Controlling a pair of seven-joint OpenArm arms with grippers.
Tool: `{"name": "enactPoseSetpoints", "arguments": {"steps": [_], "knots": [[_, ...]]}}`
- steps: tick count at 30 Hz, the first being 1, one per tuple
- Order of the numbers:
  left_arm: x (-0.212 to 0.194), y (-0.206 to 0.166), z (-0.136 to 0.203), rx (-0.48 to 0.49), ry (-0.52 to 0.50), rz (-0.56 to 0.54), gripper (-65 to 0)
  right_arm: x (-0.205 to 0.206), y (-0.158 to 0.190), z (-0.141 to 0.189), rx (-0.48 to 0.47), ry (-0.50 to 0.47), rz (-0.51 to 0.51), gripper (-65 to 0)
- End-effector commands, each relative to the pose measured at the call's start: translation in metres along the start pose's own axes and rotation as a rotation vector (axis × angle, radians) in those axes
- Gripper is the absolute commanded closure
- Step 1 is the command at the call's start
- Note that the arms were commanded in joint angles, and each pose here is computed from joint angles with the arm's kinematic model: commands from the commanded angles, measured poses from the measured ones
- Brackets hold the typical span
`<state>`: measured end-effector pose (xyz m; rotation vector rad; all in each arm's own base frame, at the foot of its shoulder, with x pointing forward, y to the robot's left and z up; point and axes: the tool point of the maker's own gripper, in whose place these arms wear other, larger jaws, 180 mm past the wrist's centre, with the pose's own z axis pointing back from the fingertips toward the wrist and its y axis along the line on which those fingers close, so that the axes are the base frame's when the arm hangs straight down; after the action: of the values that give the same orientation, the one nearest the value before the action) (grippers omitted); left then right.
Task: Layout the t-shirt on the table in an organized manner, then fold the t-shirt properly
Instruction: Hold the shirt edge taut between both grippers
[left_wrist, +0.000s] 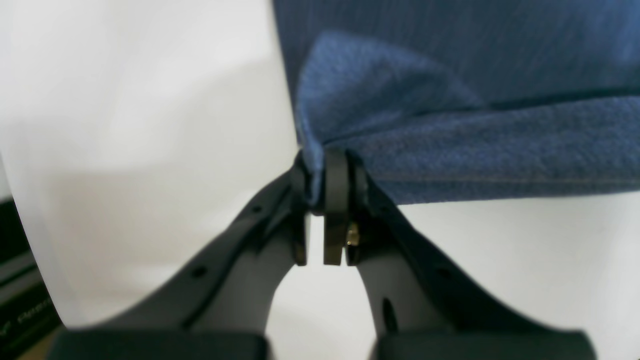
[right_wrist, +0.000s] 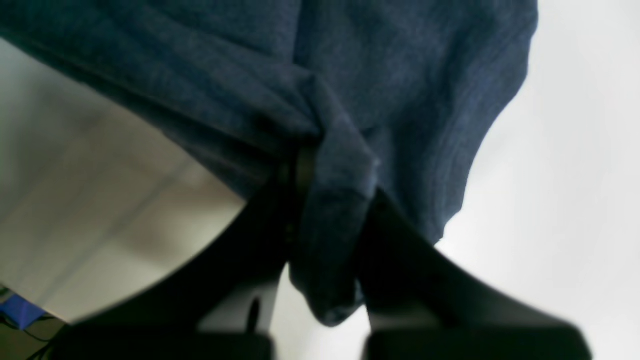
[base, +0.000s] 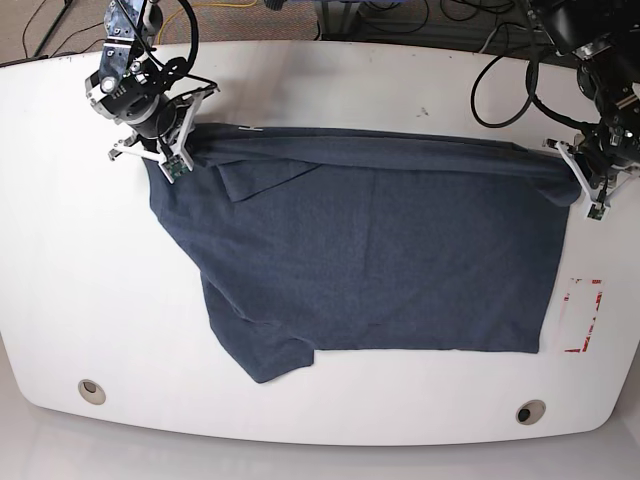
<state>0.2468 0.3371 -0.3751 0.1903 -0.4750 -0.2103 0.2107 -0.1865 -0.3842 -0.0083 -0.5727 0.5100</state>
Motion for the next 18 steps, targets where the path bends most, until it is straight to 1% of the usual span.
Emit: {"name": "enactPoseSetpoints", "arguments": {"steps": [1, 8, 11, 15, 18], "knots": [[0.004, 0.016, 0.008, 0.048, -0.013, -0.009, -1.4, 0.003, -0.010, 0.005, -0.037, -0.006, 0.010, 0.0], [-0.011, 0.024, 0.021, 0.084, -0.003, -0.002, -1.4, -0.002, -0.023, 0.010, -0.069, -0.005, -0.019, 0.0], [-0.010, 0.026, 0.029, 0.106, -0.015, -0.014, -1.4, -0.002, -0.033, 0.013, -0.097, -0.013, -0.034, 0.0], [0.009, 0.029, 0.040, 0.136, -0.072, -0.032, -1.3, 0.018, -0.052, 0.019, -0.148, -0.066, -0.039, 0.0], [0.045, 0.032, 0.055, 0.171, -0.172, -0.041, -1.1, 0.036, -0.063, 0.021, -0.174, -0.109, -0.037, 0.0]]}}
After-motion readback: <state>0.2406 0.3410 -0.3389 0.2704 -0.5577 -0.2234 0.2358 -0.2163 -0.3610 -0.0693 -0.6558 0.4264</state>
